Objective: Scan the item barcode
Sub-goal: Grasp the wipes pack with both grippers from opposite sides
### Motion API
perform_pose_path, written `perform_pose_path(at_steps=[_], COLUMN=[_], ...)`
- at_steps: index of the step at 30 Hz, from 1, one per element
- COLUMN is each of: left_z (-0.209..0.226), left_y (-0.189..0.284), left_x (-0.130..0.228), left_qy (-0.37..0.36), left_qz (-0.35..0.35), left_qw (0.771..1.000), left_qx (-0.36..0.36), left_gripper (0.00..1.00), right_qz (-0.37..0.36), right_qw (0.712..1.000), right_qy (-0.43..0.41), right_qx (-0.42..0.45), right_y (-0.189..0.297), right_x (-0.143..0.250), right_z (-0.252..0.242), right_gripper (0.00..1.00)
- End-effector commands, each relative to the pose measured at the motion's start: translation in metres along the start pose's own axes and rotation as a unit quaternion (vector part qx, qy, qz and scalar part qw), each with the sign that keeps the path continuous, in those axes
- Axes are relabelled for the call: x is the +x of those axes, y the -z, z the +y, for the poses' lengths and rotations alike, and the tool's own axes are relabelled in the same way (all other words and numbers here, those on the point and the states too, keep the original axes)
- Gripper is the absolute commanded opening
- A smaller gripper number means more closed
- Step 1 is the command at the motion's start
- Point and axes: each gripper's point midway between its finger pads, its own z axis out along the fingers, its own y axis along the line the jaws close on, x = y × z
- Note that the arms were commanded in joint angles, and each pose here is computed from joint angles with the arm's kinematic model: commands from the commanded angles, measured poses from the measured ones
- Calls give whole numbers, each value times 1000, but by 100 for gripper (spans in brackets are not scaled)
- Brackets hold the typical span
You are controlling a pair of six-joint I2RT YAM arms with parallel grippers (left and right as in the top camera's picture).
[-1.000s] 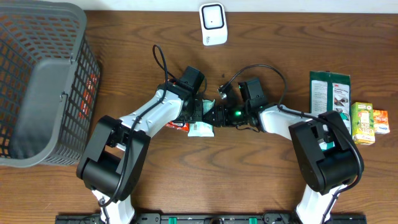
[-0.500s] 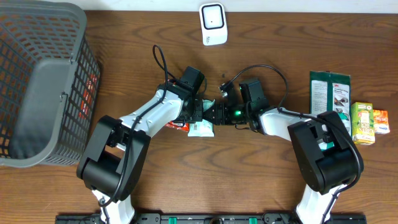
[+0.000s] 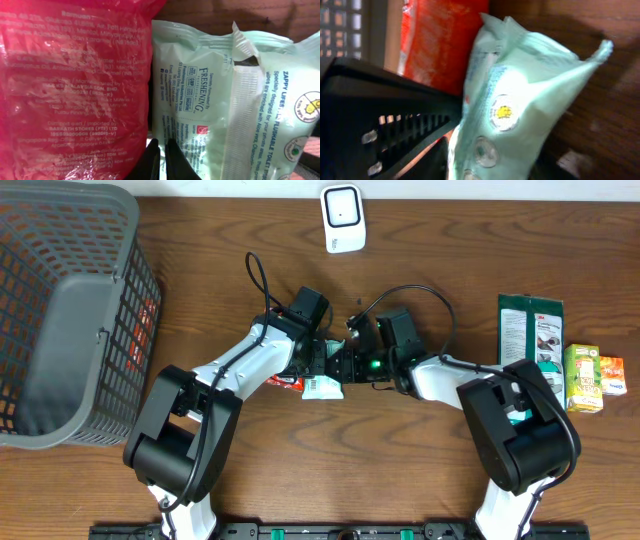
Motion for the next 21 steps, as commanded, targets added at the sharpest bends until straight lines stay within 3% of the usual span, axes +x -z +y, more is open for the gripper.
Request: perform_pose_path(at_steps=[1,7,12,15,21], left_z=[8,8,5,1,-10], left_y=[-13,-13,-7,4,38], left_x=[11,11,5,-3,-18], left_qy=[-2,-2,-2,-4,-9], left_qz=[21,20,10,-7,-53], left_qw=[1000,1000,1000,1000,998], left_qx=[-14,-14,-9,-1,19], left_gripper=[12,12,14,17,33], right_qz=[11,9,10,10,9], right_qw=[1000,1000,999,999,999], right_qy=[-5,-1,22,29,29], right_qx=[19,23,23,23,23], right_y=[-7,-7,-7,-7,-6], right_x=[12,11,11,11,10], right_z=[-11,-12,-12,-12,-12], right_gripper=[33,30,22,20,17])
